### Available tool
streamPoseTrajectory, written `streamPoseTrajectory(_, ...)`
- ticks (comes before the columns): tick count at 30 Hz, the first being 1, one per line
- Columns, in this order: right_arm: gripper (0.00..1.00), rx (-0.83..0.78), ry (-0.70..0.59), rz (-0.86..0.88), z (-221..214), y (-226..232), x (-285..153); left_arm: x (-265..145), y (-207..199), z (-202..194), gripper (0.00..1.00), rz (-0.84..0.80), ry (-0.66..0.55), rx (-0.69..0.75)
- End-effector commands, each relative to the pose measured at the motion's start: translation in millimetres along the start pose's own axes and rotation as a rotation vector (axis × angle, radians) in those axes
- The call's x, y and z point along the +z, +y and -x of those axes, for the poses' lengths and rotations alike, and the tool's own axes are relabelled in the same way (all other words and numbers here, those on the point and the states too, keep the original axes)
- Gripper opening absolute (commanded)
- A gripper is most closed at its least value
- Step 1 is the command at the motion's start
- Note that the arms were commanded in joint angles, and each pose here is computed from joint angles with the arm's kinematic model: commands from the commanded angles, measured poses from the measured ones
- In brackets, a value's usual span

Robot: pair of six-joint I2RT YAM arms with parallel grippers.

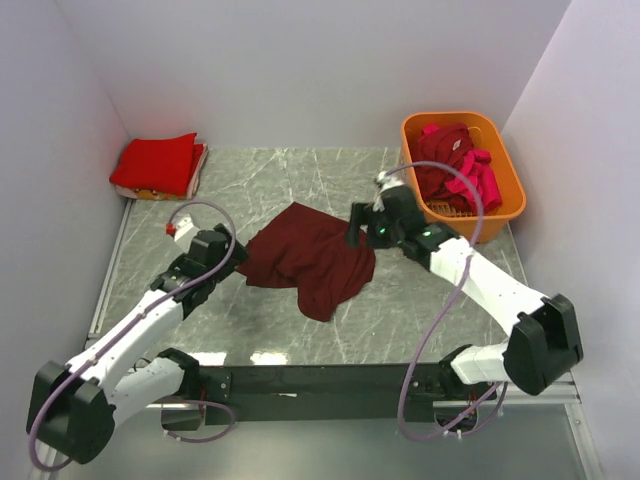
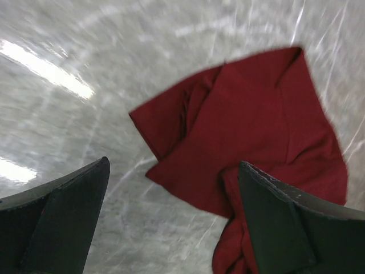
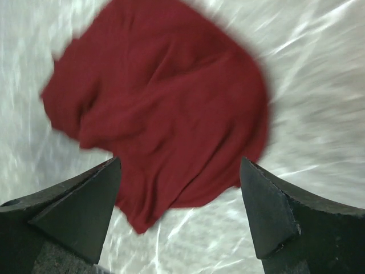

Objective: Fold and stack the t-shirts
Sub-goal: Flatten the tshirt out

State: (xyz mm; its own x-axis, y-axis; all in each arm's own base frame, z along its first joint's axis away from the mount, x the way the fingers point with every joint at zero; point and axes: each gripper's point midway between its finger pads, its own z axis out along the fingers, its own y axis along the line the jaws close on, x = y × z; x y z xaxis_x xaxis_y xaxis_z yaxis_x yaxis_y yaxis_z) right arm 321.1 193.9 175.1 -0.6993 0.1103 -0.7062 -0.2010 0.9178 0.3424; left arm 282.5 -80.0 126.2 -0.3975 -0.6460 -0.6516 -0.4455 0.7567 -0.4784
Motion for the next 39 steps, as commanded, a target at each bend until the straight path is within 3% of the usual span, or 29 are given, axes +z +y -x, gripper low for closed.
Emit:
streamPoseTrajectory(1, 0.91, -0.035, 0.089, 0.074, -40, 31, 16, 8, -22, -20, 0.99, -0.117, 0.086, 0.027)
streamPoseTrajectory(8, 0.91, -0.061, 0.245, 0.122, -120, 64, 30, 29, -12, -56, 0.99, -0.075, 0.21, 0.055)
streamPoseTrajectory(10, 0.91, -0.048, 0.269, 0.128, -133, 67, 30, 35, -2, -69, 0.94, -0.035, 0.254, 0.054)
streamPoseTrajectory(17, 0.91, -0.039, 0.281, 0.078, -143, 55, 32, 45, 20, -103, 0.84, 0.03, 0.367, 0.067)
streamPoseTrajectory(20, 0.91, -0.036, 0.275, 0.072, -142, 54, 32, 49, 25, -118, 0.72, 0.036, 0.416, 0.085)
streamPoseTrajectory(21, 0.91, -0.034, 0.274, 0.076, -142, 55, 31, 51, 25, -120, 0.6, 0.037, 0.427, 0.086)
streamPoseTrajectory(23, 0.91, -0.03, 0.277, 0.072, -144, 53, 31, 53, 24, -127, 0.48, 0.026, 0.458, 0.093)
streamPoseTrajectory(24, 0.91, -0.027, 0.28, 0.073, -144, 54, 31, 52, 22, -130, 0.33, 0.016, 0.473, 0.092)
streamPoseTrajectory(27, 0.91, -0.025, 0.292, 0.062, -149, 51, 31, 48, 25, -132, 0.01, 0.024, 0.487, 0.09)
streamPoseTrajectory(32, 0.9, -0.038, 0.312, 0.057, -155, 50, 30, 31, 24, -117, 0.01, 0.008, 0.455, 0.09)
streamPoseTrajectory(39, 0.87, -0.205, 0.308, 0.023, -166, 61, 22, 8, 15, -90, 0.01, -0.025, 0.394, 0.093)
